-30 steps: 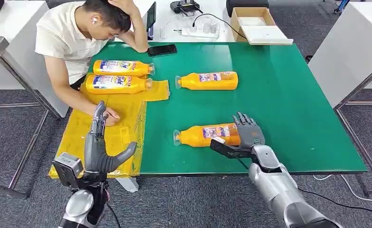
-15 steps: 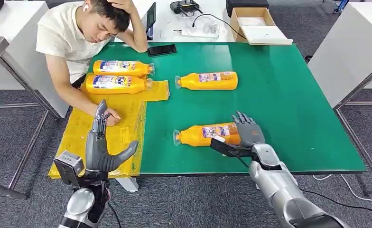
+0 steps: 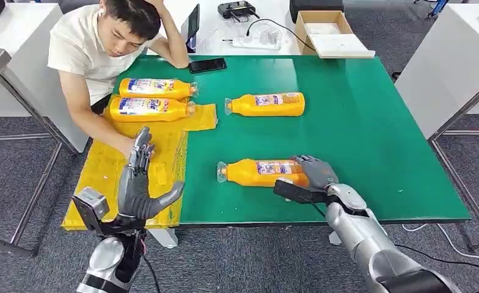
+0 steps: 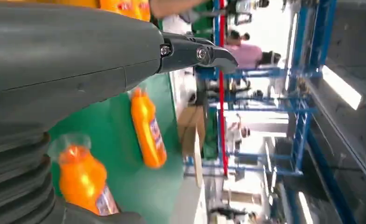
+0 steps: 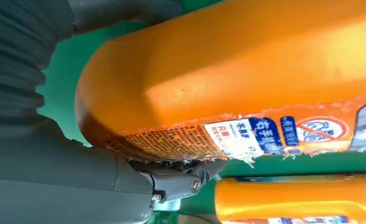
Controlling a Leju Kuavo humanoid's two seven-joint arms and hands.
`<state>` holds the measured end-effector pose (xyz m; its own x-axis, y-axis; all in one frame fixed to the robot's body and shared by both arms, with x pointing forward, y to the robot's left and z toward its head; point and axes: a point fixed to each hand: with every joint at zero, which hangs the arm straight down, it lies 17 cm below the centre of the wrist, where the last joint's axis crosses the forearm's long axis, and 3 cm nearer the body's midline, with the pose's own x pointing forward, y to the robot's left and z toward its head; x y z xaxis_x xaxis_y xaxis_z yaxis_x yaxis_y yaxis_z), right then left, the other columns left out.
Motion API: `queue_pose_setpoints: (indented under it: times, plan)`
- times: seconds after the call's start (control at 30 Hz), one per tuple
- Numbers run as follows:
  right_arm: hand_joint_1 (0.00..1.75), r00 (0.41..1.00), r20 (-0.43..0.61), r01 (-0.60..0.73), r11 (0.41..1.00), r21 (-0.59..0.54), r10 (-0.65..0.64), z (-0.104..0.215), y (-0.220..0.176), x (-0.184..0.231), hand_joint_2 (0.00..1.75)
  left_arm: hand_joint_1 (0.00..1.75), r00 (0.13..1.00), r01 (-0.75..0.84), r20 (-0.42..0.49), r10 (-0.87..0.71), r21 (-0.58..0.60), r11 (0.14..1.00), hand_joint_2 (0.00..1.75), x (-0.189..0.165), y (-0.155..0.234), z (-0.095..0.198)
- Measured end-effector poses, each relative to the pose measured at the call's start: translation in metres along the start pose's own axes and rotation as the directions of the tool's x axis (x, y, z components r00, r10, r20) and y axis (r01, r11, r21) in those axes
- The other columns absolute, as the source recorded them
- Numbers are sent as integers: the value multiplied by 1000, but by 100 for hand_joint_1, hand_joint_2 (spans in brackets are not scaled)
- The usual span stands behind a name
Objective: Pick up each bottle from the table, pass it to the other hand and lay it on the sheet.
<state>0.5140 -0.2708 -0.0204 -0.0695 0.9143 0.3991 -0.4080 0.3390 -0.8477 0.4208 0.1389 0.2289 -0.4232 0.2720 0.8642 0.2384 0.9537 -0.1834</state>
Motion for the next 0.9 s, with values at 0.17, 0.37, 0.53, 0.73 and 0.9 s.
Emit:
queue_pose_setpoints:
  times: [0.17,0.37,0.53,0.73,0.9]
  plan:
    - [175,1000,19,10,1000,8,-10,2,4,0,175,0,1000,-3,-7,3,-20,1000,175,-2,-6,2]
    - [175,997,45,67,998,-5,-67,5,7,5,175,0,1000,0,-15,-1,-24,1000,175,-4,-6,4]
    - [175,969,126,227,969,-102,-214,13,13,26,175,0,997,-9,-78,14,73,997,175,-17,11,11]
    - [175,876,257,461,865,-200,-407,38,22,68,175,0,997,-41,-61,55,213,976,175,-7,32,24]
    - [175,849,298,505,837,-213,-436,50,24,85,175,0,998,-49,-38,59,221,974,175,4,32,28]
